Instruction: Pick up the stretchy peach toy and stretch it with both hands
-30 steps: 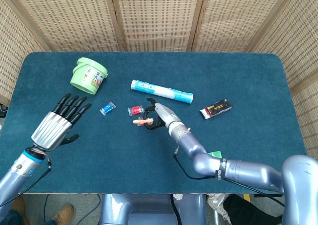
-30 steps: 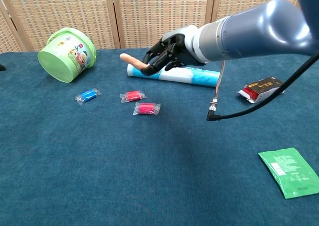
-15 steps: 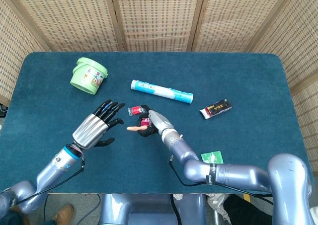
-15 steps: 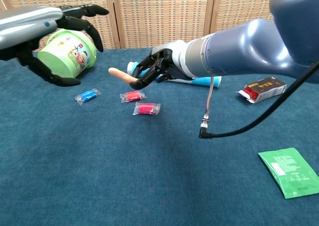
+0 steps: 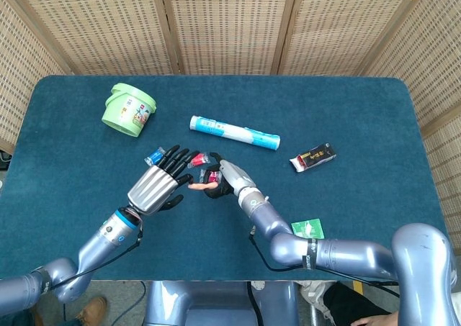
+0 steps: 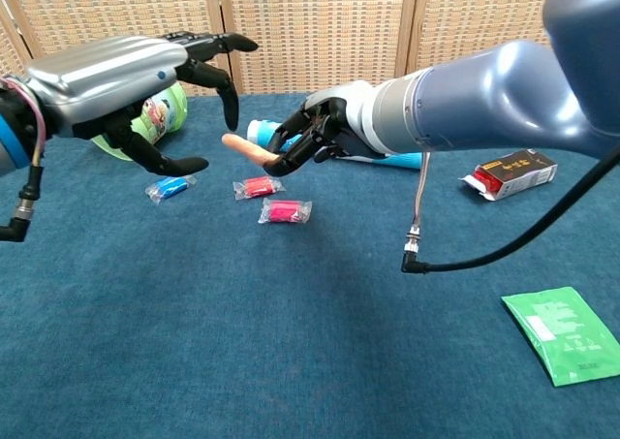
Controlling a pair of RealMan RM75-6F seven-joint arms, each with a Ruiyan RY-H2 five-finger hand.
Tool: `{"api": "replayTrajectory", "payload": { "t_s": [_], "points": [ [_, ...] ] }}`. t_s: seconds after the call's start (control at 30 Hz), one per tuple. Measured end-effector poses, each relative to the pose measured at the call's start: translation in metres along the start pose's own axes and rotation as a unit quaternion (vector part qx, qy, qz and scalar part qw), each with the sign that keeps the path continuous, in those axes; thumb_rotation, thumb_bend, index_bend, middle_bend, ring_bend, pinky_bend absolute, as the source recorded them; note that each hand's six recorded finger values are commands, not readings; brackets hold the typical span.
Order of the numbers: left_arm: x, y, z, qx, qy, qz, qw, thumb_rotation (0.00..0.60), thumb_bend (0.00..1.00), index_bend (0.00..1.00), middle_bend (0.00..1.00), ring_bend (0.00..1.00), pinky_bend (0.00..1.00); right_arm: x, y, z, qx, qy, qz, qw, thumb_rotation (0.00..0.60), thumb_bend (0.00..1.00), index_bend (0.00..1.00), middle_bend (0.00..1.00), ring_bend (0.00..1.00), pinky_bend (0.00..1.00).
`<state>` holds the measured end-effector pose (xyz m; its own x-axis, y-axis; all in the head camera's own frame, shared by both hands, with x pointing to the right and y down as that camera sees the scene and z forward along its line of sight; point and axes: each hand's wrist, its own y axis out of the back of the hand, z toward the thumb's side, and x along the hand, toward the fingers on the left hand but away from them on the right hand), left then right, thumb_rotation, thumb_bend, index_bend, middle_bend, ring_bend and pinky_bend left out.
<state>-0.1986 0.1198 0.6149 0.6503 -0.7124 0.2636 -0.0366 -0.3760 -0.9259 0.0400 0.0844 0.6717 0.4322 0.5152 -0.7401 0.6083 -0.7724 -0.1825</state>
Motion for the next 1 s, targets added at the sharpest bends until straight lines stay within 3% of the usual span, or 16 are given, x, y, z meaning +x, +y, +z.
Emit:
{"api": "replayTrajectory", "payload": {
  "t_s": [1.0],
  "points": [
    [0.026, -0.016, 0.022, 0.017, 0.015, 0.005, 0.9997, 0.6, 0.33, 0.49, 0.0, 0.0, 0.0, 0.009, -0.001, 0.0, -0.001, 0.004, 0.01, 0.9999, 0.6, 0.58, 0.66, 0.05, 0.0, 0.0]
  ]
}}
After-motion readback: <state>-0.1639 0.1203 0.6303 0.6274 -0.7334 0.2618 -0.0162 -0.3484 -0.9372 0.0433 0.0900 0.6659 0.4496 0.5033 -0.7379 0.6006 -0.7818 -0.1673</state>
